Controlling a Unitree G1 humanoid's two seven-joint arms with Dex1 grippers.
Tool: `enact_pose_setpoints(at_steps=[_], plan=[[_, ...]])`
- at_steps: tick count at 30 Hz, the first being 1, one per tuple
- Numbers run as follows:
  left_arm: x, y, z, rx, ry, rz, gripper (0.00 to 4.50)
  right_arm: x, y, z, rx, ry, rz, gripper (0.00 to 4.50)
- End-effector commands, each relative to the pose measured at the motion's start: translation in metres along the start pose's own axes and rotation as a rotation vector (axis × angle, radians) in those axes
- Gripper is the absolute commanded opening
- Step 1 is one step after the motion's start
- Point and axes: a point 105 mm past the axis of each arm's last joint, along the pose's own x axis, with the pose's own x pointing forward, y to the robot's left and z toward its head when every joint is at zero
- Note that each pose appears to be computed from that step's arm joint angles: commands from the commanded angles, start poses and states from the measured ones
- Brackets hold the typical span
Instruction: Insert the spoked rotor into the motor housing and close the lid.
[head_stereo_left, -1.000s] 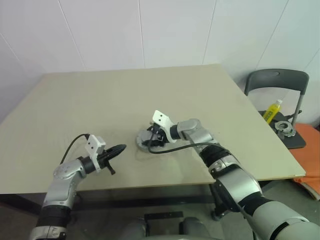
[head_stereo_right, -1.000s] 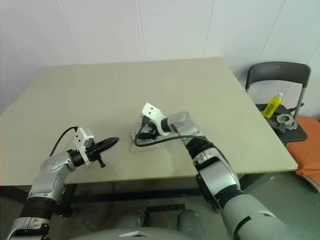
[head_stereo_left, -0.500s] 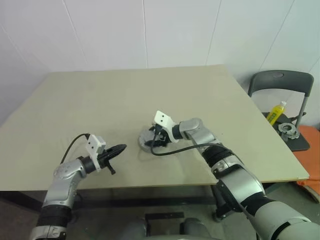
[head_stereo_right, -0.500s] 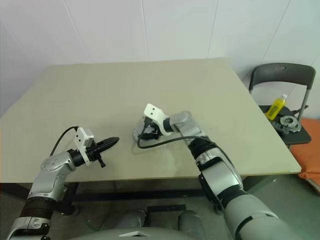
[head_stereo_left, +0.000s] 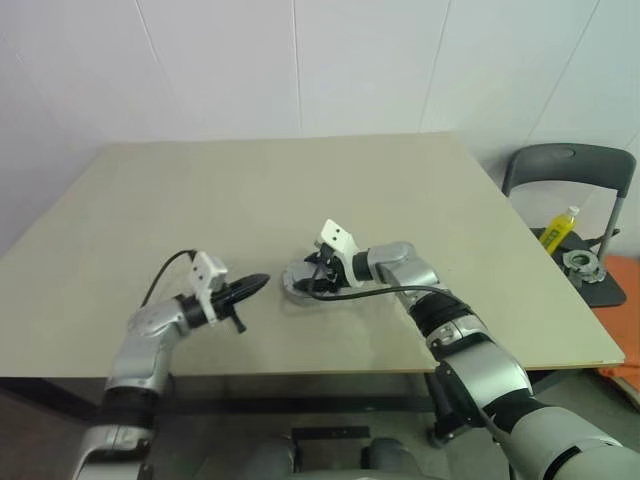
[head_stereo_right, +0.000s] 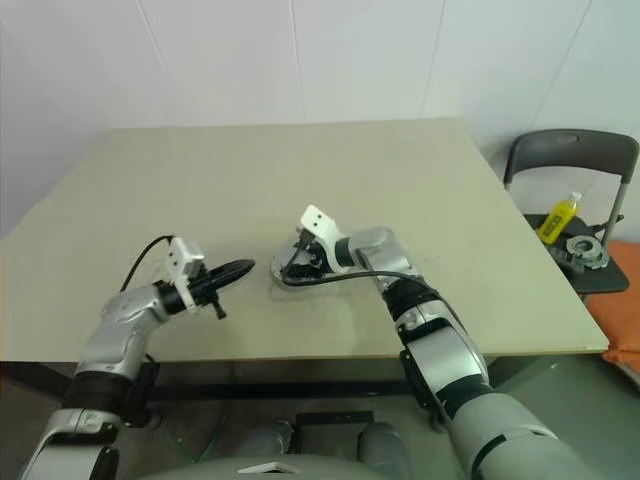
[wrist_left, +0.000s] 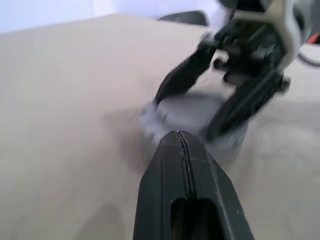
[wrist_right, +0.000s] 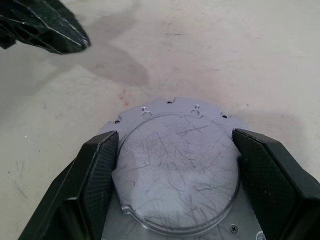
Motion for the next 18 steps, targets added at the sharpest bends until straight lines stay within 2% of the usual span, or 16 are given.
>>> enact_pose_setpoints(at_steps=[1,11,16,18], plan=[[0.021,-0.002,0.019,0.066,-0.035,-0.078,0.00,-0.004,0.006,-0.043,0.029,0.124,0.022,3.27],[0.057,-0.010,0.033,0.101,-0.062,-0.202,0.00,-0.011,0.002,-0.054,-0.080,0.186,-0.008,3.27],[0.063,-0.012,0.028,0.117,-0.018,-0.259,0.00,-0.013,0.001,-0.054,-0.068,0.181,-0.018,3.27],[0.063,-0.012,0.019,0.120,0.041,-0.274,0.00,-0.014,0.000,-0.054,-0.066,0.181,-0.022,3.27]])
